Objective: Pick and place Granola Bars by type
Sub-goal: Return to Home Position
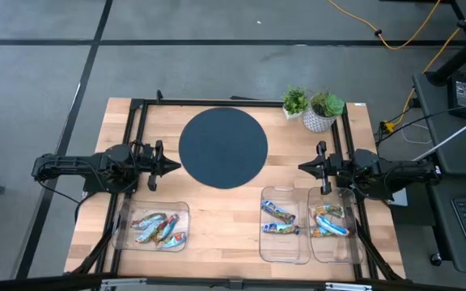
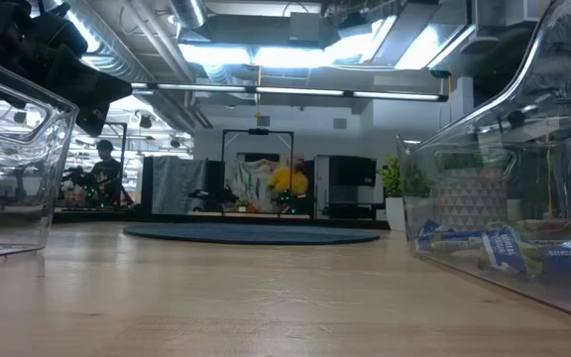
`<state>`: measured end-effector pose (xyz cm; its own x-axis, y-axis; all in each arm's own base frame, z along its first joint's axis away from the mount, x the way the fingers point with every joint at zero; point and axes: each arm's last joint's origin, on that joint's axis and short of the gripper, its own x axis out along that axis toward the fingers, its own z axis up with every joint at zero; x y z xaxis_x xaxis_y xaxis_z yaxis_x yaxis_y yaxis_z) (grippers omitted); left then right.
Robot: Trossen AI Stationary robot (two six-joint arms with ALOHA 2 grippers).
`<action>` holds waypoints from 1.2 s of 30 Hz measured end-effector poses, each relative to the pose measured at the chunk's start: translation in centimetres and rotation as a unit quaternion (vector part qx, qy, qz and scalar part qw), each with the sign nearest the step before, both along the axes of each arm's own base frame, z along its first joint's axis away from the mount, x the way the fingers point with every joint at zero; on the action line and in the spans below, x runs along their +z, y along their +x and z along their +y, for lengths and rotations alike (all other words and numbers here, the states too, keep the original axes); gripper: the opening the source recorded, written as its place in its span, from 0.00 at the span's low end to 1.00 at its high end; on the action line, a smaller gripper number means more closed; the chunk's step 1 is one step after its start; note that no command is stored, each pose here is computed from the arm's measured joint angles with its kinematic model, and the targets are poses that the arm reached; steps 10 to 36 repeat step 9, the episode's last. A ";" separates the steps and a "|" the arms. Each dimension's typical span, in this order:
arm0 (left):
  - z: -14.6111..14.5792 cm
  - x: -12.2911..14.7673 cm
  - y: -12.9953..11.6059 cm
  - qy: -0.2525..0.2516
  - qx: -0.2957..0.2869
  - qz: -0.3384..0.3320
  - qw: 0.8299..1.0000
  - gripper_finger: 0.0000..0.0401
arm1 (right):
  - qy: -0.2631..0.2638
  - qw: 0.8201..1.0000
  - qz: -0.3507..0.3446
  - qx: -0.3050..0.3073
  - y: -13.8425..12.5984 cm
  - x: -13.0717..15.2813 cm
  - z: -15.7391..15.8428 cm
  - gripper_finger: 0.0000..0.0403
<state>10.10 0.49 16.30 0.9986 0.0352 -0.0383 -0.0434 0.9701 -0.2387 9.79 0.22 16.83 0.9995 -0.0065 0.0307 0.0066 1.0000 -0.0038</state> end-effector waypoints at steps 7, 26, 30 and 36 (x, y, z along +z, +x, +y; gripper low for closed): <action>0.0 0.0 0.0 0.000 0.000 0.000 1.000 0.02 | 0.000 1.000 0.000 0.000 0.0 0.0 0.0 0.05; 0.0 0.0 0.0 0.000 0.000 0.000 1.000 0.02 | -0.001 1.000 0.000 0.000 0.0 0.0 0.0 0.05; 0.0 0.0 0.0 0.000 0.000 0.000 1.000 0.02 | -0.001 1.000 0.000 0.000 0.0 0.0 0.0 0.05; 0.0 0.0 0.0 0.000 0.000 0.000 1.000 0.02 | -0.001 1.000 0.000 0.000 0.0 0.0 0.0 0.05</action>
